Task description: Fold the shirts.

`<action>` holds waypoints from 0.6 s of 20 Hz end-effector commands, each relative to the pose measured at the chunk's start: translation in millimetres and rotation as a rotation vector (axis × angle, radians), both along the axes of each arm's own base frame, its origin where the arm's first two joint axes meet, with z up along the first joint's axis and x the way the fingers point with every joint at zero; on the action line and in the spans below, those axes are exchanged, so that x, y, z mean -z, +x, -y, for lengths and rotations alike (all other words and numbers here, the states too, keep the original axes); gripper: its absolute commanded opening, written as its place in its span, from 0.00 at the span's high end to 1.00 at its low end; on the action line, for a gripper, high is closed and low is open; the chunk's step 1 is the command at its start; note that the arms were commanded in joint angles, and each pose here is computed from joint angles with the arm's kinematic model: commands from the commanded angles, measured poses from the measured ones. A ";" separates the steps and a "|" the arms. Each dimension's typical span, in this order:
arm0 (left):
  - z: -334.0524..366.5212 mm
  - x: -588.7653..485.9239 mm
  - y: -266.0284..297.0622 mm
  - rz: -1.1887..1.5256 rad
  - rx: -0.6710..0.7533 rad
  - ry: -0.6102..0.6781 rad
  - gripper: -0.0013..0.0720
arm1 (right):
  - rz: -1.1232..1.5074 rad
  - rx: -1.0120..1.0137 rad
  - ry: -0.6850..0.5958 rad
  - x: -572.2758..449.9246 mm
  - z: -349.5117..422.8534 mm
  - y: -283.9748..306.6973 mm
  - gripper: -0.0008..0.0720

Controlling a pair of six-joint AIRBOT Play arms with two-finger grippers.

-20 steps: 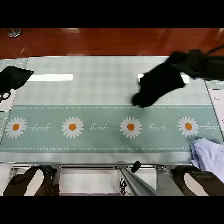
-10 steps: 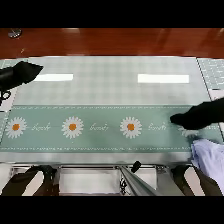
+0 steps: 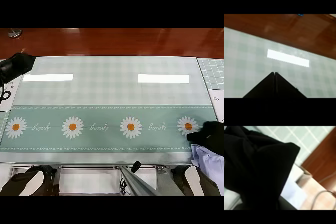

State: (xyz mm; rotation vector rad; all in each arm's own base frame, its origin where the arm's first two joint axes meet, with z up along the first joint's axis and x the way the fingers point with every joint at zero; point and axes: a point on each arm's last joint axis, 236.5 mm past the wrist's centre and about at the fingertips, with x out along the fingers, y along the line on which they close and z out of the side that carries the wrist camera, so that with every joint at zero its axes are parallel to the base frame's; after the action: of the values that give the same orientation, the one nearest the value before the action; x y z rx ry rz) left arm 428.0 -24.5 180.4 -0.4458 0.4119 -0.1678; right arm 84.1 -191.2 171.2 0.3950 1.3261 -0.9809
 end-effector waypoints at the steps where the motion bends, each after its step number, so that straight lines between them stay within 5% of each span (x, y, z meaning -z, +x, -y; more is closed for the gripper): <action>1: -23.6 -9.0 16.2 0.079 -0.082 0.062 0.95 | -0.111 0.085 -0.080 -11.4 14.5 -33.3 0.95; 12: -50.3 -24.9 27.4 0.178 -0.163 0.184 0.95 | -0.469 0.171 -0.097 31.4 7.5 -111.9 0.95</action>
State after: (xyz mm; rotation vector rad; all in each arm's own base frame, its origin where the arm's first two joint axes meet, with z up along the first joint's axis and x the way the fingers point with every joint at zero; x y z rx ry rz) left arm 453.4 20.9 203.0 -0.3076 0.2298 -0.0255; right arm 8.5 -201.2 150.2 0.2872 1.5514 -1.2305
